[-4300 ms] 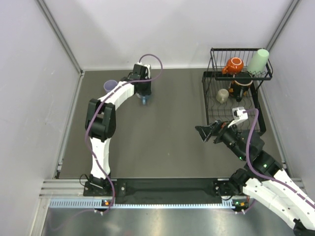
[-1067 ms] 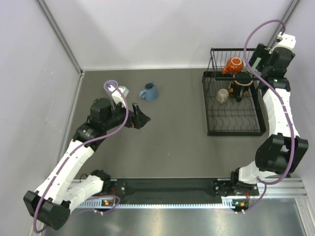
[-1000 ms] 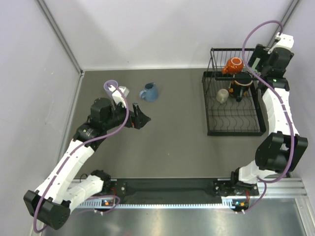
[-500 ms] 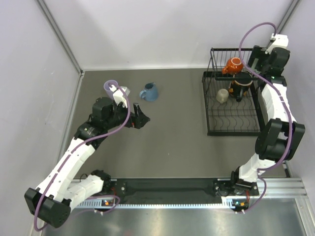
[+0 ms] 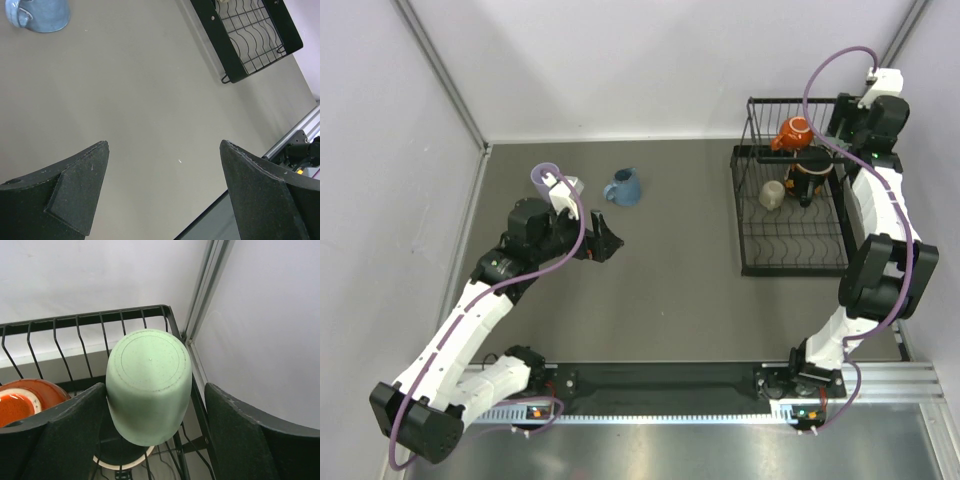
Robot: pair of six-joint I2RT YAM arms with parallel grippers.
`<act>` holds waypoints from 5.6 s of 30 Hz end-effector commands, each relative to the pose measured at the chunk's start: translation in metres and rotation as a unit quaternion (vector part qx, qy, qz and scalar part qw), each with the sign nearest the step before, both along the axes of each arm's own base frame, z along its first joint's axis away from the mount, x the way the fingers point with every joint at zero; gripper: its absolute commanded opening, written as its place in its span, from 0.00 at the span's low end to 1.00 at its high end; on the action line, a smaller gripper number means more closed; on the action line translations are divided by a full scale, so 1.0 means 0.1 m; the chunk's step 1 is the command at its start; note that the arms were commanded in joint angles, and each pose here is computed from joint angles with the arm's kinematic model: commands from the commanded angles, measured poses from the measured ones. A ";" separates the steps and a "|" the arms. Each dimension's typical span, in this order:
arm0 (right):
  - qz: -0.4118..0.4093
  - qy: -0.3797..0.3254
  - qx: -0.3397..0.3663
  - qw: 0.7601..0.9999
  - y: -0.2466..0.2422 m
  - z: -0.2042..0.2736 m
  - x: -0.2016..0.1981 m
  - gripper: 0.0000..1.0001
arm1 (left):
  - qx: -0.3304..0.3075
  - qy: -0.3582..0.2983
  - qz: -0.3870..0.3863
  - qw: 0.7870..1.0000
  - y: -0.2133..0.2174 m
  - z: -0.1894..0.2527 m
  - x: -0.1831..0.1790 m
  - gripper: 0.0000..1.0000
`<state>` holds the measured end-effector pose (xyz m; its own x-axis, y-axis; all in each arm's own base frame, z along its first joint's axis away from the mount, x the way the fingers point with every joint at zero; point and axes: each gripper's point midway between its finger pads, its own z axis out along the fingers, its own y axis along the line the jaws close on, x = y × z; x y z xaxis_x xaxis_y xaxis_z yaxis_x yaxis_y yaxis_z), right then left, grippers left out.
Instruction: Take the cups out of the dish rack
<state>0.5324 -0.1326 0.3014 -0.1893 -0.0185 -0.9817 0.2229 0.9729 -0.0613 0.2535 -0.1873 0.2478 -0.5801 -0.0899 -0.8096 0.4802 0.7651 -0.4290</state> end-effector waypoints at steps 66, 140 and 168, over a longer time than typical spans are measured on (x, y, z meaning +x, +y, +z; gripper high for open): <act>0.501 -0.131 0.507 0.689 3.90 1.35 -2.44 0.00 | -0.397 -0.067 -0.113 0.909 -0.61 1.71 -0.07 0.86; 0.372 -0.121 0.320 0.863 3.18 0.43 -2.96 1.00 | -0.003 0.233 0.519 0.822 2.21 -1.11 1.31 0.00; 0.362 -0.107 0.320 0.869 3.19 0.42 -2.91 1.00 | 0.031 0.190 0.490 0.850 2.31 -0.74 1.55 0.00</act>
